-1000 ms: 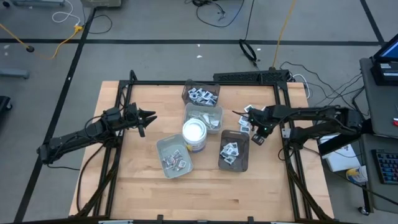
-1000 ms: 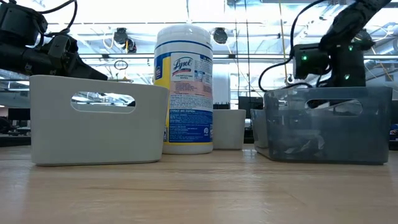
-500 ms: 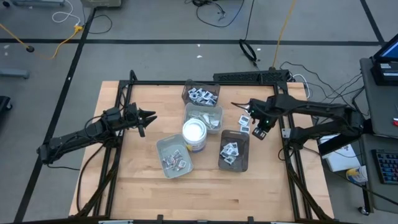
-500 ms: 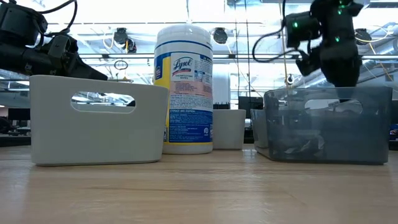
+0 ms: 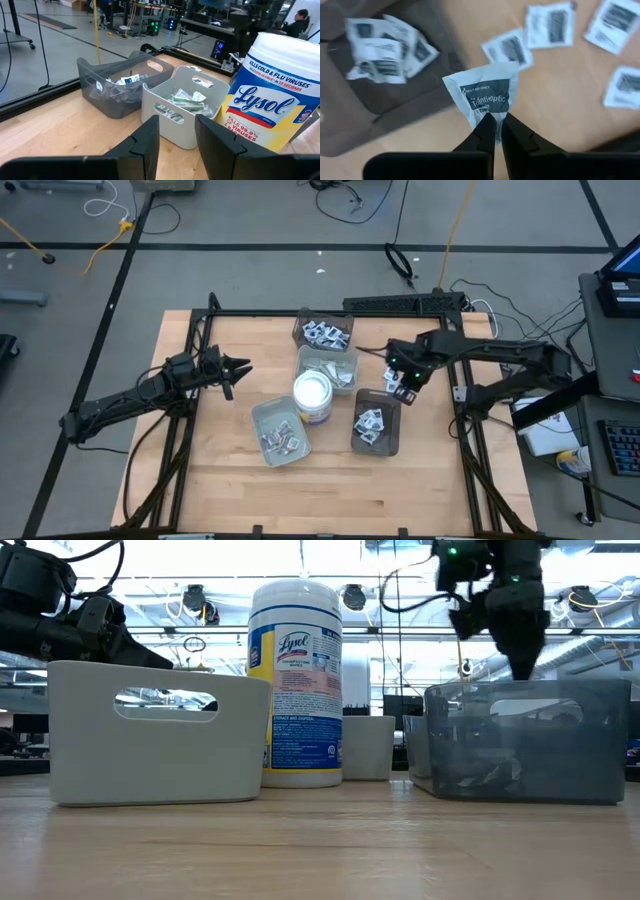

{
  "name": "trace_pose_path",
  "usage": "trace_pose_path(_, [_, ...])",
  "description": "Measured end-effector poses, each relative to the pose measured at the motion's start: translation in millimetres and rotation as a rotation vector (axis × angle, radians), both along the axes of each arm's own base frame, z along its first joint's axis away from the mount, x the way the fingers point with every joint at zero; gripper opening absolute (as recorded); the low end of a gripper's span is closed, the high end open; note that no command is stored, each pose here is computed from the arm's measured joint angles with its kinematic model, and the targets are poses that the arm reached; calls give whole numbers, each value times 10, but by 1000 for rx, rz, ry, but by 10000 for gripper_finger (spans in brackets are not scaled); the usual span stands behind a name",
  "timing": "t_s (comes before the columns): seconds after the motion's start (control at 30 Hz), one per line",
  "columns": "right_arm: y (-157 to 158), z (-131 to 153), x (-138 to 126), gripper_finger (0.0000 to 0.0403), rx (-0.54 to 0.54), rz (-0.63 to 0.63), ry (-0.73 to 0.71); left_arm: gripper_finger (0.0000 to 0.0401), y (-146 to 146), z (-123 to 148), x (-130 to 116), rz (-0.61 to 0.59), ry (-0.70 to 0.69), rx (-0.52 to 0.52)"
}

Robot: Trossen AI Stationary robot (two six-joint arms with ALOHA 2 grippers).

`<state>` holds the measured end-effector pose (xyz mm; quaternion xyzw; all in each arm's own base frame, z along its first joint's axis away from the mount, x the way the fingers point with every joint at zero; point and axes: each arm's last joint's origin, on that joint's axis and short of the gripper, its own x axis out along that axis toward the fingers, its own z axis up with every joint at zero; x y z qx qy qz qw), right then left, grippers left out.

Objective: Pick & Place First Aid Supplies
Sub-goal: Put the towelette pack into the bottom transparent black bin

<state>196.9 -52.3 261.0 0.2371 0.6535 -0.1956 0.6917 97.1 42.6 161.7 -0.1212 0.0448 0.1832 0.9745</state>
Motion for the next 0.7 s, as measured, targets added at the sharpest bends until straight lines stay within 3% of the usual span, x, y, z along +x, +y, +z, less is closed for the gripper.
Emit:
trace_pose_path(0.4, [392,117,558,8,23,185,-34,129,0,0,0,0,0,0])
trace_pose_path(0.7, [614,2,700,8,30,252,15,129,0,0,0,0,0,0])
